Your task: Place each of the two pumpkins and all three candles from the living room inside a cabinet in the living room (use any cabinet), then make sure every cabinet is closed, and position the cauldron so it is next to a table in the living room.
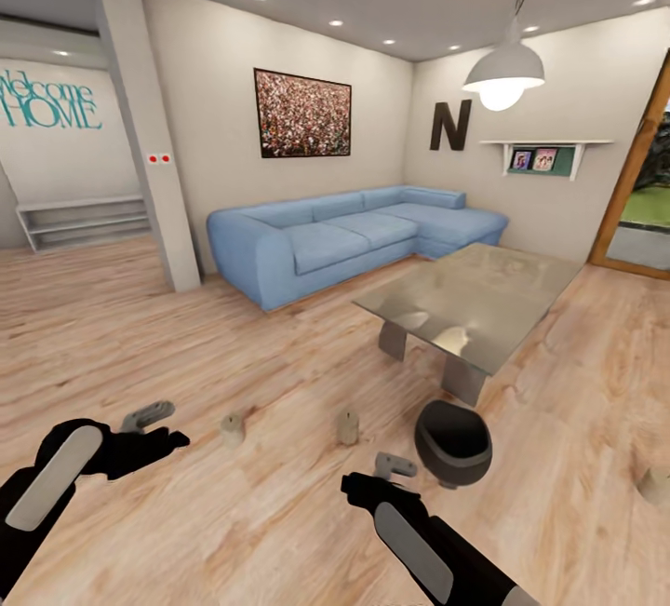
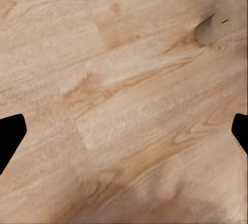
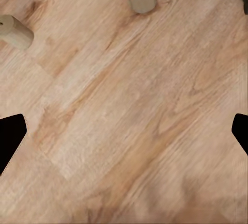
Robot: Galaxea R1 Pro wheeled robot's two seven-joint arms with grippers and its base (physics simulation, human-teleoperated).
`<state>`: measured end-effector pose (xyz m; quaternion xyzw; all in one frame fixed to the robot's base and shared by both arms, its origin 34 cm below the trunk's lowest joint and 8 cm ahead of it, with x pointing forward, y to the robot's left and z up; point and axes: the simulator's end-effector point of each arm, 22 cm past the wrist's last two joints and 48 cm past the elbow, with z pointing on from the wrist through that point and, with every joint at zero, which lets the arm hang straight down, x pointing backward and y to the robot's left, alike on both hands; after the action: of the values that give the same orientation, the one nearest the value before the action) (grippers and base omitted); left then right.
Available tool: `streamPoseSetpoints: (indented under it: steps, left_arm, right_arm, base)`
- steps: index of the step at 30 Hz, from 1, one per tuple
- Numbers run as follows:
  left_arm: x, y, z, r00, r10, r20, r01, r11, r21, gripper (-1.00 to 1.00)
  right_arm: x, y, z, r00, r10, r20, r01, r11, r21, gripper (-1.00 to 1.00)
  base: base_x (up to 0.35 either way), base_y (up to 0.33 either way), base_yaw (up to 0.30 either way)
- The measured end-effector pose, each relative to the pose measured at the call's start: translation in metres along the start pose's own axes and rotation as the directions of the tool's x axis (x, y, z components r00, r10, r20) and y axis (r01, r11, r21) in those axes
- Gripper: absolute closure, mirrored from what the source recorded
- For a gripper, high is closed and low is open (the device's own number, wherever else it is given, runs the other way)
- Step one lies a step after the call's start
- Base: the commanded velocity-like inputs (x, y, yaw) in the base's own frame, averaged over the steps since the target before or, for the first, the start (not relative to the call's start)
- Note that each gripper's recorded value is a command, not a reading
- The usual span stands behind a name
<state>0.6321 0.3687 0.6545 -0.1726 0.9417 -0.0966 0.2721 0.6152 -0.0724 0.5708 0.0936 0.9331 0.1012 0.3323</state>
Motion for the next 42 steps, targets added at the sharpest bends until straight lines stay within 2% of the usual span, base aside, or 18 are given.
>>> streamPoseSetpoints:
  steps: [5,9,10,12,14,17,20,22,23,25,28,31,33,42]
  left_arm:
    - [-0.005,-0.010,-0.004,1.000,-0.028,0.006,0.027,0.997,0.075,-1.00]
    - [-0.023,-0.011,-0.020,0.997,-0.073,0.023,0.066,0.976,0.206,-1.00]
    - [-0.024,-0.018,-0.024,0.996,-0.093,0.013,0.086,0.955,0.284,-1.00]
    - [-0.024,-0.025,-0.028,0.990,-0.139,-0.020,0.135,0.907,0.398,-1.00]
    - [-0.025,-0.027,-0.037,0.982,-0.183,-0.054,0.185,0.841,0.509,-1.00]
    - [-0.035,-0.042,-0.067,0.976,-0.203,-0.073,0.198,0.706,0.680,-1.00]
    - [-0.039,-0.059,-0.098,0.977,-0.195,-0.086,0.184,0.568,0.802,-1.00]
    - [-0.039,-0.054,-0.101,0.971,-0.214,-0.103,0.205,0.533,0.821,-1.00]
    - [-0.039,-0.052,-0.101,0.969,-0.220,-0.108,0.211,0.526,0.824,-1.00]
    - [-0.040,-0.047,-0.106,0.962,-0.245,-0.124,0.232,0.485,0.843,-1.00]
    - [-0.044,-0.046,-0.117,0.956,-0.260,-0.134,0.237,0.423,0.874,-1.00]
    - [-0.045,-0.047,-0.124,0.955,-0.264,-0.136,0.235,0.389,0.891,-1.00]
    - [-0.046,-0.047,-0.126,0.954,-0.265,-0.138,0.234,0.379,0.895,-1.00]
    - [-0.044,-0.047,-0.125,0.957,-0.257,-0.138,0.232,0.382,0.894,-1.00]
  right_arm:
    - [0.000,0.000,0.000,1.000,0.000,0.001,0.000,1.000,-0.004,-1.00]
    - [0.000,0.001,0.000,1.000,0.002,0.001,-0.002,1.000,-0.006,-1.00]
    - [0.000,0.002,0.000,1.000,0.001,0.001,-0.001,1.000,-0.006,-1.00]
    - [0.000,0.001,0.000,1.000,-0.001,0.002,0.001,1.000,-0.005,-1.00]
    - [-0.001,0.001,0.000,1.000,-0.001,0.004,0.001,1.000,-0.005,-1.00]
    - [-0.001,0.002,0.000,1.000,-0.002,0.004,0.002,1.000,-0.005,-1.00]
    - [-0.001,0.002,0.000,1.000,-0.002,0.008,0.002,1.000,-0.005,-1.00]
    - [-0.002,0.002,0.000,1.000,-0.002,0.009,0.003,1.000,-0.004,-1.00]
    - [-0.002,0.001,0.000,1.000,-0.003,0.009,0.003,1.000,-0.004,-1.00]
    - [-0.002,0.002,0.000,1.000,-0.003,0.010,0.003,1.000,-0.005,-1.00]
    - [-0.002,0.002,0.000,1.000,-0.003,0.010,0.003,1.000,-0.005,-1.00]
    - [-0.001,0.002,0.000,1.000,-0.001,0.009,0.002,1.000,-0.005,-1.00]
    - [-0.001,0.002,0.000,1.000,0.002,0.007,-0.002,1.000,-0.006,-1.00]
    - [0.004,-0.003,0.004,1.000,-0.005,-0.003,0.005,1.000,-0.001,-1.00]
  base:
    - [0.003,0.317,-0.281]
    - [0.069,0.302,-0.163]
    - [0.124,0.227,-0.045]
    - [0.149,0.172,-0.024]
    - [0.166,0.083,-0.010]
    - [0.193,0.028,-0.003]
    - [0.249,0.029,-0.001]
    - [0.292,0.072,0.000]
    - [0.302,0.124,0.000]
    - [0.304,0.156,0.000]
    - [0.304,0.180,0.000]
    - [0.297,0.199,0.000]
    - [0.276,0.224,-0.016]
    - [0.232,0.260,-0.246]
